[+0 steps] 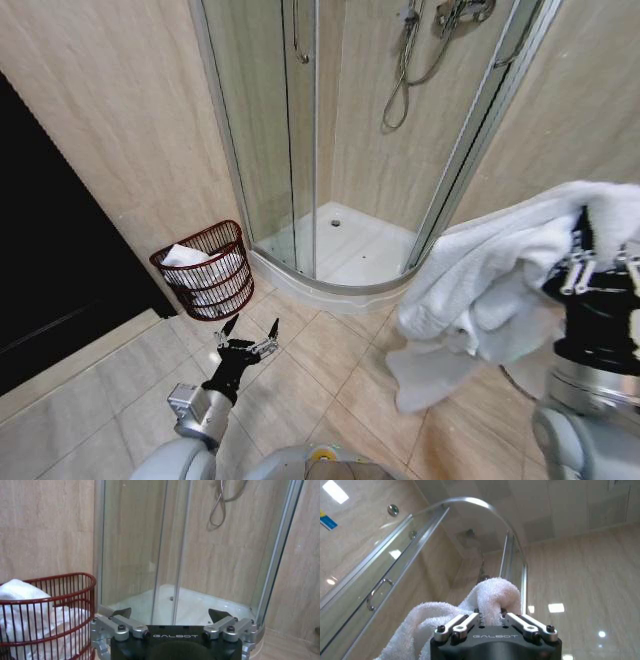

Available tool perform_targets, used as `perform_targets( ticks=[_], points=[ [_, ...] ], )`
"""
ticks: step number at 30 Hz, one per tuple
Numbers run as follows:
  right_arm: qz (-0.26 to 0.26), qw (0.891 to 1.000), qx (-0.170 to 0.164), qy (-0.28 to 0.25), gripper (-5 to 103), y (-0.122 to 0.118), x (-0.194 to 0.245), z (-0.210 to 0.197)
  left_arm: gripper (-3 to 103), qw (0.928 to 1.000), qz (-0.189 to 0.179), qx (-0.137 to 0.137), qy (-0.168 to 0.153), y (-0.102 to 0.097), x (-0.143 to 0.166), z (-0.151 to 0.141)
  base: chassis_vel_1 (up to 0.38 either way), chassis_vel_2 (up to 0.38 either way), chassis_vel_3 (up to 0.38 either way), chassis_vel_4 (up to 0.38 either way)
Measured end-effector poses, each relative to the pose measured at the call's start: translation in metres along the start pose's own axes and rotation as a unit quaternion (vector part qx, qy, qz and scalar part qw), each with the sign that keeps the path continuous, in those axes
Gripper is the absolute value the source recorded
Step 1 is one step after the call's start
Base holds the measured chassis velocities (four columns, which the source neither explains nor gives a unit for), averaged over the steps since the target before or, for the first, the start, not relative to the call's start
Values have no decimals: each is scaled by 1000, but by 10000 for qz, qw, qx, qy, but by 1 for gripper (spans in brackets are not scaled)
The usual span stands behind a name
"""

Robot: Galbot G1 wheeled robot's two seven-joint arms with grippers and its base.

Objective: Discard the used towel into the hamper.

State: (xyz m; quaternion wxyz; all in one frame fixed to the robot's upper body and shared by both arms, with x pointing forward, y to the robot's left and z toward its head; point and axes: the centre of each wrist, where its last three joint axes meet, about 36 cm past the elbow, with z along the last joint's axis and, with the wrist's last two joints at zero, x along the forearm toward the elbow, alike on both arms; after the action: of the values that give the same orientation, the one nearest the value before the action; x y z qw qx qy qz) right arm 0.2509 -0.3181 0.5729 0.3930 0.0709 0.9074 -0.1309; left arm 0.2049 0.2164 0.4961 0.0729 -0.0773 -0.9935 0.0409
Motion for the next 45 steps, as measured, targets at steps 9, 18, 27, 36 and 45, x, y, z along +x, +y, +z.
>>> perform_targets(
  ticks=[9, 18, 27, 36, 45],
  points=[
    [13, 9999, -82, 119, 11, -2, 2, 2, 100, 10000, 0, 0, 0, 0, 0, 0, -67, 59, 64, -63],
    [-24, 9999, -125, 62, 11, 6, 5, 5, 100, 10000, -1, 1, -1, 0, 0, 0, -133, 145, 140, -92],
    [-100, 9999, -120, -44, 11, 6, 1, 5, 100, 10000, 0, -1, 0, 0, 0, 0, 18, 1, -41, 0],
    [-136, 9997, -163, -122, 11, 1, -4, 4, 100, 10000, 0, 0, -1, 0, 0, 0, 0, 0, 0, 0],
    [-146, 9996, -226, -99, 11, 0, -3, 4, 100, 10000, 0, 0, 0, 0, 0, 0, 0, 0, 0, 0]
  ],
)
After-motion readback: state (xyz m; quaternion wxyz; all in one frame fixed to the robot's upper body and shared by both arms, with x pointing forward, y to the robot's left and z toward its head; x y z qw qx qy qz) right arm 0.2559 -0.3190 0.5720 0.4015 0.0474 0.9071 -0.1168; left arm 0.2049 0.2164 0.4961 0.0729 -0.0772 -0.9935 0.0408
